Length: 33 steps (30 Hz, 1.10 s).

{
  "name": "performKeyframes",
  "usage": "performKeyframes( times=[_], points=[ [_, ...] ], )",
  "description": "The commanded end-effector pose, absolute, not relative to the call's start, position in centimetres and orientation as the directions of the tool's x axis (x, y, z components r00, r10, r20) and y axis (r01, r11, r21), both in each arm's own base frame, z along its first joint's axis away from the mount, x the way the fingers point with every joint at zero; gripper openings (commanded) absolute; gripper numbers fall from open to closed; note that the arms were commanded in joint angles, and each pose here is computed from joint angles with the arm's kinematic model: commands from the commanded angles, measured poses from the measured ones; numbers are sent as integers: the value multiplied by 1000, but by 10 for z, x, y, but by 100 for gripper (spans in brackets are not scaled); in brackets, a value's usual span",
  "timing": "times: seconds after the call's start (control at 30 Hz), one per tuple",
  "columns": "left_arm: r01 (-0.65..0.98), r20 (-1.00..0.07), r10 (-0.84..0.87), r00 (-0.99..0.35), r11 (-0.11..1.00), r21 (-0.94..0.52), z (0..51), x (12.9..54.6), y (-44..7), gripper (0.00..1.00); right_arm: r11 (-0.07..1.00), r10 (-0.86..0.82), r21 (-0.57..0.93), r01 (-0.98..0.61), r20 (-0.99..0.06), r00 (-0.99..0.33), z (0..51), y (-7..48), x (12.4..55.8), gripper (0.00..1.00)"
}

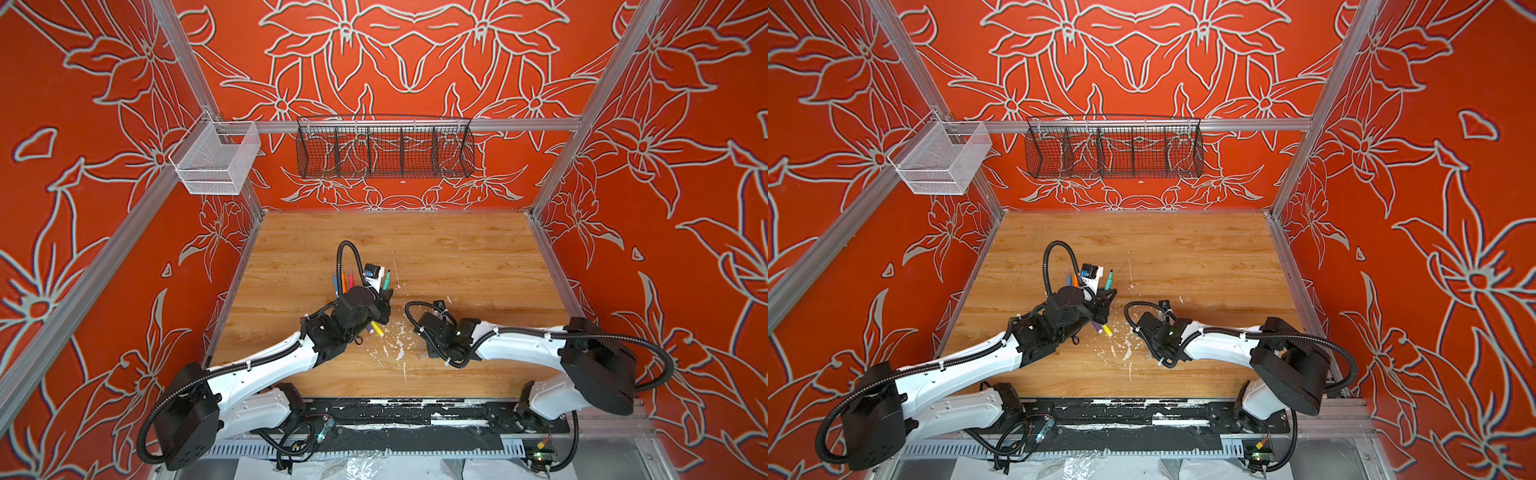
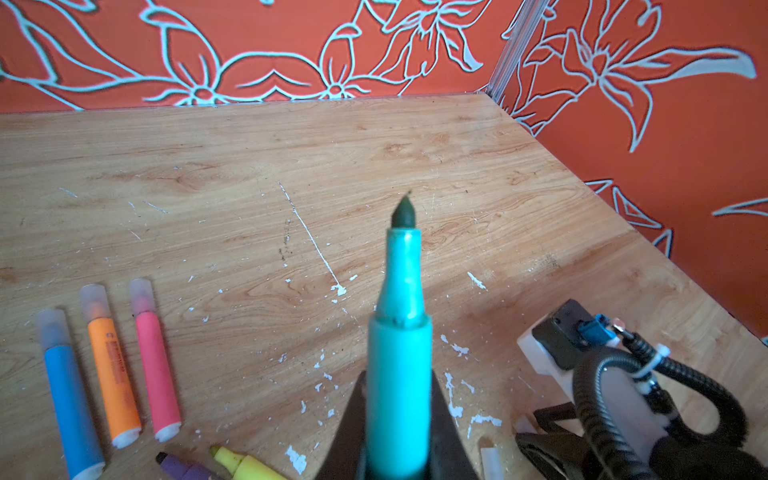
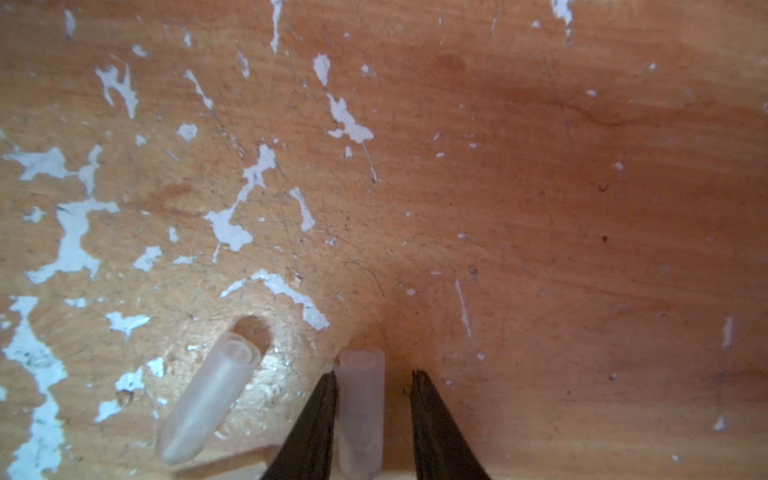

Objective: Insert the pens into the pen caps
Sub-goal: 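Lower the right gripper over a white cap and align to grasp it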

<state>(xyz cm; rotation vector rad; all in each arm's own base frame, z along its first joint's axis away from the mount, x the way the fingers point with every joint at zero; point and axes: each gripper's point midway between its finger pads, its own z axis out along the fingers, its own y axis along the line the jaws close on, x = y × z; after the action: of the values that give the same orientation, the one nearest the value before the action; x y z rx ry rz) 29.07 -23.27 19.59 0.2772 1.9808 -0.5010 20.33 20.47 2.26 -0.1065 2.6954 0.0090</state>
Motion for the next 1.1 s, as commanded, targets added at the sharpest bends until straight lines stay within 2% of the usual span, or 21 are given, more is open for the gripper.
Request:
performKeyframes(
  times=[0.0,0.17,0.3,0.37,0.47,0.6,0.73,1.07],
  points=[
    [410,-900,-39,-434,881,-236,202,290,-232,0,997,-82,-43,-71,-402,-912,14,201,202,33],
    [412,-900,-35,-435,881,-233,201,289,-232,0,997,-82,-47,-69,-394,-915,11,202,202,33],
    [412,-900,-36,-435,881,-234,201,289,-232,0,996,-84,-51,-70,-388,-918,10,201,201,23],
    [412,-900,-36,-435,881,-234,201,289,-232,0,996,-84,-52,-69,-390,-917,12,200,201,22],
    [412,-901,-36,-432,881,-233,202,289,-231,0,996,-83,-54,-68,-390,-917,15,197,199,22],
    [409,-901,-36,-432,882,-232,202,289,-231,0,996,-86,-56,-70,-390,-917,18,195,198,31],
    [410,-901,-34,-432,882,-231,202,289,-231,0,995,-93,-58,-77,-383,-919,16,196,198,30],
    [415,-902,-36,-431,879,-233,203,288,-231,0,997,-82,-38,-73,-393,-916,18,200,200,14]
  ],
)
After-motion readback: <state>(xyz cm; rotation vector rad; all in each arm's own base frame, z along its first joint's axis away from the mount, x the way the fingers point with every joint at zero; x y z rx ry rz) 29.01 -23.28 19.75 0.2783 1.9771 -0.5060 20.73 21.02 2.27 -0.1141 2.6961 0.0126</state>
